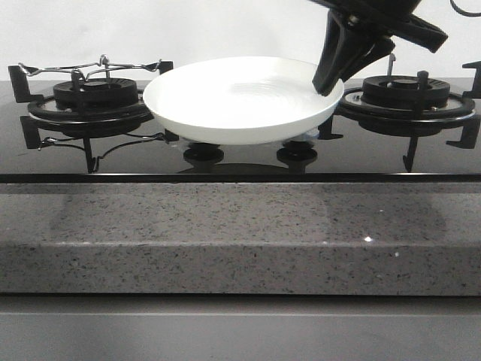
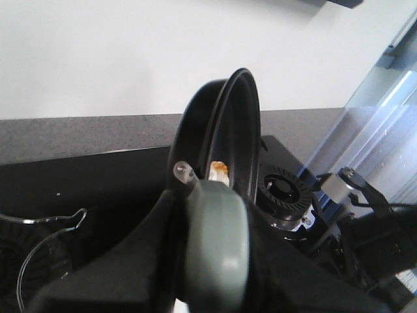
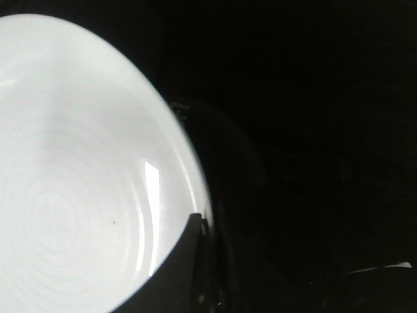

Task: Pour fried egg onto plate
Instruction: 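Tilt the pan with the left gripper to slide the egg onto the plate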

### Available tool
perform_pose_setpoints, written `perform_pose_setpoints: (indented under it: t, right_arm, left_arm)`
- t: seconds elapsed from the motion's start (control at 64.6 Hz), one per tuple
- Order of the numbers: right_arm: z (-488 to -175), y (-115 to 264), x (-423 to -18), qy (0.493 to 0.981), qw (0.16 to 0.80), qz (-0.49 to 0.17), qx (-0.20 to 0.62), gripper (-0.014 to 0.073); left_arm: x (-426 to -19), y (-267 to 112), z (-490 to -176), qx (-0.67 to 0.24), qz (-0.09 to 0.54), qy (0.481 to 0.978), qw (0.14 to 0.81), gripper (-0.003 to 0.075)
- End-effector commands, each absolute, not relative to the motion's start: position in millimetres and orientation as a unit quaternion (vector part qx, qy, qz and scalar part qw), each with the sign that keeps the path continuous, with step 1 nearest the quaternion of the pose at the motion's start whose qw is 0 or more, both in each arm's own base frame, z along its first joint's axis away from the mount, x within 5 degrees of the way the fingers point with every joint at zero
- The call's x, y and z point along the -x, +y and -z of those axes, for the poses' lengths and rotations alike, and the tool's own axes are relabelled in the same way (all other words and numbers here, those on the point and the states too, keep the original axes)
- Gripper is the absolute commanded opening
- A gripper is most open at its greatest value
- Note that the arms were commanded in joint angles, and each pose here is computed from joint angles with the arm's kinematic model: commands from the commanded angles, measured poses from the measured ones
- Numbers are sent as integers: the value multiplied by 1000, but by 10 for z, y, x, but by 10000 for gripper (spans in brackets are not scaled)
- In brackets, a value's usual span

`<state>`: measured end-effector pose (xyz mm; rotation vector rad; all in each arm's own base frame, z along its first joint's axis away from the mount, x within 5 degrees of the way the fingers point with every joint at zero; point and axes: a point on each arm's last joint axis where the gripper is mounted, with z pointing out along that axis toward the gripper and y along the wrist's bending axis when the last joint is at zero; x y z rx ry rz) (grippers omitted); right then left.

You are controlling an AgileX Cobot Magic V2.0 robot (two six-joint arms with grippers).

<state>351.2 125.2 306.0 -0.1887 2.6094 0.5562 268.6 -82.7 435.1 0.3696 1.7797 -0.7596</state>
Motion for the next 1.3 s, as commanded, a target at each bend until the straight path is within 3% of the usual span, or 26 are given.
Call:
perform_pose_setpoints:
  t: [0.0, 0.402, 0.836, 0.944, 1.099, 1.285]
  right_arm:
    - [-3339, 1240, -3477, 931, 282, -223, 65, -67]
    - [-3339, 1240, -3477, 931, 282, -223, 65, -67]
    - [-3339, 1240, -3477, 931, 282, -223, 65, -67]
    - [-3339, 1240, -3477, 931, 282, -223, 65, -67]
    - [-3339, 1240, -3477, 931, 282, -223, 65, -67]
    - [-3339, 1240, -3477, 931, 282, -223, 65, -67]
  left_arm:
    - [-2491, -927, -4637, -187, 303, 704, 614, -20]
    - [-2336, -1342, -4665, -350, 127, 634, 678, -19]
    - [-2332, -1352, -4667, -353, 120, 631, 680, -19]
    - [-2383, -1294, -4660, -308, 150, 654, 674, -19]
    - [-2626, -997, -4579, -163, 212, 714, 647, -19]
    - [-3009, -466, -4302, 20, 300, 769, 564, -19]
